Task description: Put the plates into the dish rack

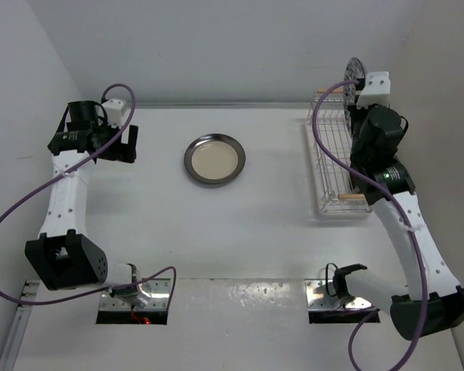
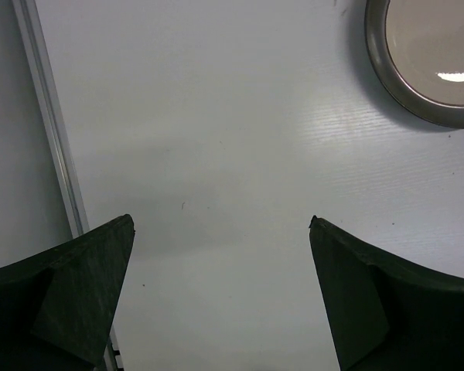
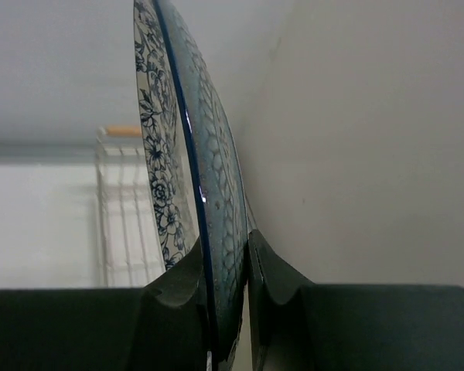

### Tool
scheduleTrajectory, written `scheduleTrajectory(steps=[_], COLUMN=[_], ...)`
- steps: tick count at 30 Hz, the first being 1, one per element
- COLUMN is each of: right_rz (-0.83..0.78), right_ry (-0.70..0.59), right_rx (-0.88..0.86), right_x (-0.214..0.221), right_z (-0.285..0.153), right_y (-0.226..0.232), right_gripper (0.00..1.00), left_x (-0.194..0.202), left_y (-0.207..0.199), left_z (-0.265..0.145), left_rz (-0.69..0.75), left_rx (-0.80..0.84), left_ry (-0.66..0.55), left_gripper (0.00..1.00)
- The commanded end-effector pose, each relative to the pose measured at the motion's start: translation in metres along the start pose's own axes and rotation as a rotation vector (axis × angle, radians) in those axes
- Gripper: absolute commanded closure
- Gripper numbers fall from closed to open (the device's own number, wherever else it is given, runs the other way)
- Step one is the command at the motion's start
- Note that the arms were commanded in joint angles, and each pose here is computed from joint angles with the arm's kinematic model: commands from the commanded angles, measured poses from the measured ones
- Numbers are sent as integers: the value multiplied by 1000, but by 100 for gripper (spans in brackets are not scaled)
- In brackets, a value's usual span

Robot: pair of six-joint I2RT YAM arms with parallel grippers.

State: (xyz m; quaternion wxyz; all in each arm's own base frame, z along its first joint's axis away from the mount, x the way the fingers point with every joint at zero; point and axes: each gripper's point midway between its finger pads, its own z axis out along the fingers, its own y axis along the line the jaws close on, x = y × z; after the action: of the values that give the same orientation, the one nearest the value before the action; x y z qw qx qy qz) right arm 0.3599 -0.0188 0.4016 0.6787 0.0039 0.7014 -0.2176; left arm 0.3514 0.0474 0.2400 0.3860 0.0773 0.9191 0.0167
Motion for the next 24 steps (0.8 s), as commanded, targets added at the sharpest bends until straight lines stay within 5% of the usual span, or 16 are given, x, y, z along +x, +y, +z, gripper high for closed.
scheduleTrajectory(steps=[1, 14, 24], right_rz=[-66, 33, -2], right_ry=[44, 278, 345], right_rx=[14, -70, -95], right_x=[22, 139, 175], right_z=[11, 15, 2], right_y=[-4, 4, 11], right_gripper=[100, 100, 100], left_x=[-9, -4, -3], left_y=[3, 1, 3], left_z=[-5, -4, -4], left_rz=[-23, -25, -25], left_rx=[-13, -11, -20], left_ry=[-44, -35, -33], left_gripper=[0, 0, 0])
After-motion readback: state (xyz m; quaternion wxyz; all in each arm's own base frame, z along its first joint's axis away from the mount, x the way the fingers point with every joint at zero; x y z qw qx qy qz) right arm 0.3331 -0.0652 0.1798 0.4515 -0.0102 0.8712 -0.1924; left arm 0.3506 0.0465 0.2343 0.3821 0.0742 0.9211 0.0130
